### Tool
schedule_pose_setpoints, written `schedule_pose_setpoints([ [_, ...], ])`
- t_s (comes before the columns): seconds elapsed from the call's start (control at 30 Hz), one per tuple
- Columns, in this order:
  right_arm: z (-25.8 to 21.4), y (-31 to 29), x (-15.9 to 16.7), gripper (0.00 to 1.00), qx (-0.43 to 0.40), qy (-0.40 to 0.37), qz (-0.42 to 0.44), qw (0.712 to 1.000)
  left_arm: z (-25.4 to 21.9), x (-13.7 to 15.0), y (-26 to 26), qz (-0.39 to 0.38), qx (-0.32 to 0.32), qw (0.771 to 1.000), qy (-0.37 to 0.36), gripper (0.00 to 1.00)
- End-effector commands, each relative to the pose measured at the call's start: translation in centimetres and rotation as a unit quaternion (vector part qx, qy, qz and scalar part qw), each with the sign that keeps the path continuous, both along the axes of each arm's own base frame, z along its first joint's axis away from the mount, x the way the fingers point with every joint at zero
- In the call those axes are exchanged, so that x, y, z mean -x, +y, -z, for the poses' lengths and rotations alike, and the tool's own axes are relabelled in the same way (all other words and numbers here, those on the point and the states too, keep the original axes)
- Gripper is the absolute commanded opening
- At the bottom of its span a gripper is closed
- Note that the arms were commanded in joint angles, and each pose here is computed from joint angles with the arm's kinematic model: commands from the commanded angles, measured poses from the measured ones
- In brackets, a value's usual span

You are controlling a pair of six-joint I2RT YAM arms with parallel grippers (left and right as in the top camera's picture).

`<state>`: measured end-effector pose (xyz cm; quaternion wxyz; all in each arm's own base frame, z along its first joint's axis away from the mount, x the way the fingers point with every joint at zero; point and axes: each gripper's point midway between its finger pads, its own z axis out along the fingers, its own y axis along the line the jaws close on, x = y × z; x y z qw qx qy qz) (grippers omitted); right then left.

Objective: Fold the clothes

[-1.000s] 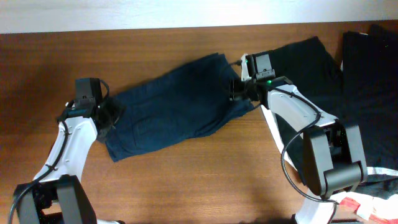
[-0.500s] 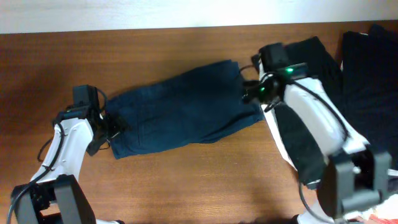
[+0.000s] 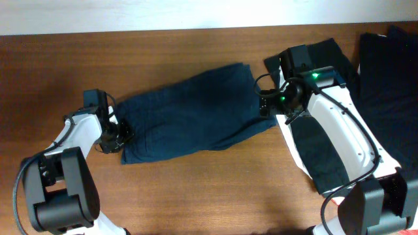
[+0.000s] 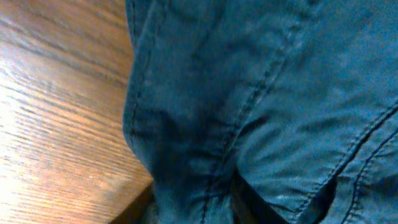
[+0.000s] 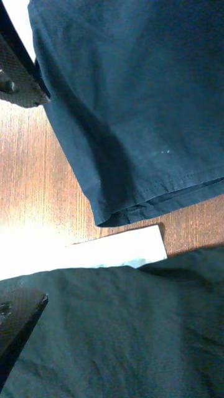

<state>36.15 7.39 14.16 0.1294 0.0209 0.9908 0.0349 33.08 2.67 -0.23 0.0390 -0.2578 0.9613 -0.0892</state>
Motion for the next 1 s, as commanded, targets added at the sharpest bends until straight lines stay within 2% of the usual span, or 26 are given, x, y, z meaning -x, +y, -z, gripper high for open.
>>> schedule_pose_setpoints([
  [0.0,-0.2,2.1,-0.3,0.8,-0.059,-0.002,-0.013,0.998,1.4,2.6,-0.1,-0.01,0.022,0.997,0.074,0.14],
  [0.03,-0.4,2.8,-0.7,0.62,-0.076,-0.009,-0.019,0.997,-0.1,2.3,0.5,-0.016,0.017,0.996,0.084,0.07],
  [0.07,-0.6,3.5,-0.9,0.33,-0.095,-0.013,-0.025,0.995,-1.6,2.0,1.2,-0.016,0.002,0.995,0.094,0.06],
  [0.13,-0.3,5.1,-1.0,0.14,-0.126,-0.007,-0.042,0.991,-4.6,1.3,1.9,-0.01,-0.015,0.995,0.1,0.04],
  [0.2,1.3,7.4,-0.7,0.04,-0.138,0.016,-0.068,0.988,-8.1,0.4,2.0,-0.003,-0.016,0.995,0.094,0.04],
  [0.33,5.8,15.4,0.7,0.04,-0.181,0.06,-0.155,0.969,-12.7,0.0,1.8,0.0,-0.021,0.997,0.071,0.04],
  [0.47,9.3,26.2,4.3,0.04,-0.274,0.085,-0.274,0.918,-15.1,0.0,1.2,0.007,-0.026,0.999,0.037,0.04],
  [0.63,14.7,34.0,10.5,0.04,-0.277,0.11,-0.35,0.888,-17.5,0.0,0.9,0.009,-0.03,1.0,-0.001,0.04],
  [0.67,14.7,34.8,10.8,0.06,-0.278,0.099,-0.36,0.885,-18.2,-0.1,0.8,0.009,-0.029,0.999,-0.012,0.04],
  [0.73,13.9,35.7,10.0,0.15,-0.286,0.074,-0.367,0.882,-19.1,-0.1,0.8,0.009,-0.032,0.999,-0.026,0.04],
  [0.77,12.8,34.8,8.5,0.26,-0.285,0.074,-0.352,0.888,-19.3,0.3,0.8,0.013,-0.034,0.999,-0.024,0.04],
  [0.8,11.6,33.4,6.9,0.31,-0.278,0.075,-0.34,0.895,-19.2,0.6,0.8,0.026,-0.035,0.999,-0.02,0.04],
  [0.9,9.0,27.1,2.3,0.34,-0.228,0.074,-0.288,0.927,-19.1,0.9,1.3,0.032,-0.05,0.998,-0.012,0.04],
  [0.97,8.8,20.0,-0.1,0.34,-0.175,0.099,-0.235,0.951,-19.1,0.9,1.3,0.032,-0.05,0.998,-0.011,0.04],
])
